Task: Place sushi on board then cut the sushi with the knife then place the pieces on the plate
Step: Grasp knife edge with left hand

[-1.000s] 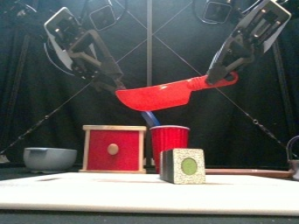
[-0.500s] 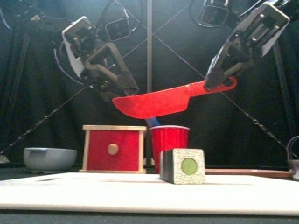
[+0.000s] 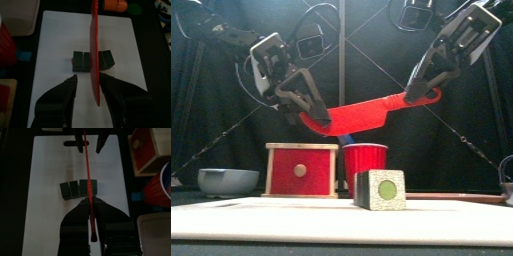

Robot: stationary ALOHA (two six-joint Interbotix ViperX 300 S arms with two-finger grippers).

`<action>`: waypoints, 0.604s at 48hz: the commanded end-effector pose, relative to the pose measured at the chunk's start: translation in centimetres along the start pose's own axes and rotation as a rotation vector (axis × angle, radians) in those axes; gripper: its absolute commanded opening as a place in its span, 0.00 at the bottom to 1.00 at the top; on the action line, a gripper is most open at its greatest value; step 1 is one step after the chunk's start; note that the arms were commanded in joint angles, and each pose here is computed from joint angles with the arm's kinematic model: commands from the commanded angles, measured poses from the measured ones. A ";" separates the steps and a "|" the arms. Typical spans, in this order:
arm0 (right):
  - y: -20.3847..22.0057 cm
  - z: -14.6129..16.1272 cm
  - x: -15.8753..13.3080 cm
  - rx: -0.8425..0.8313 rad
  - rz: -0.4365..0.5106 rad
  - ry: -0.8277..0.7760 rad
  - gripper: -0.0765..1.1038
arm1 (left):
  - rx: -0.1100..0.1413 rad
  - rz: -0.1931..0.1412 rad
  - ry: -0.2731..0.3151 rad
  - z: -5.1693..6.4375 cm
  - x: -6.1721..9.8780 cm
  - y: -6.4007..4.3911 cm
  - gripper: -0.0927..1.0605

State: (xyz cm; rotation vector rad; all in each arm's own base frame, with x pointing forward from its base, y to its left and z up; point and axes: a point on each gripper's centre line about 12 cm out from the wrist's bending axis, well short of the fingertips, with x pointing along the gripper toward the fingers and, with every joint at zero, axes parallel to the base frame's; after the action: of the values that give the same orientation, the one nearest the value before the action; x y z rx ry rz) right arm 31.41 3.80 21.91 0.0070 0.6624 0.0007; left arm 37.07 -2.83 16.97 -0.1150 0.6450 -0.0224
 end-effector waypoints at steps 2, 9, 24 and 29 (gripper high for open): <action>0.0 1.3 -0.5 0.004 0.005 -0.043 0.35 | 0.013 -0.003 -0.032 1.2 -0.1 -0.1 0.74; 0.0 1.2 -0.3 0.004 0.004 -0.035 0.35 | 0.048 -0.004 -0.028 1.1 -0.1 -0.1 0.71; 0.0 1.1 0.2 0.003 0.002 -0.022 0.35 | 0.082 -0.005 -0.029 1.1 -0.1 -0.1 0.56; -0.1 0.9 0.3 0.008 -0.001 -0.017 0.35 | 0.082 -0.005 -0.025 1.0 -0.1 -0.1 0.51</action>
State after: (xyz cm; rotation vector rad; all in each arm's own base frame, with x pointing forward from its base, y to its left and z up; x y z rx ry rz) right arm 31.80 3.70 21.24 0.0076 0.6845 -0.0073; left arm 37.03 -2.93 16.85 -0.0354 0.6506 -0.0536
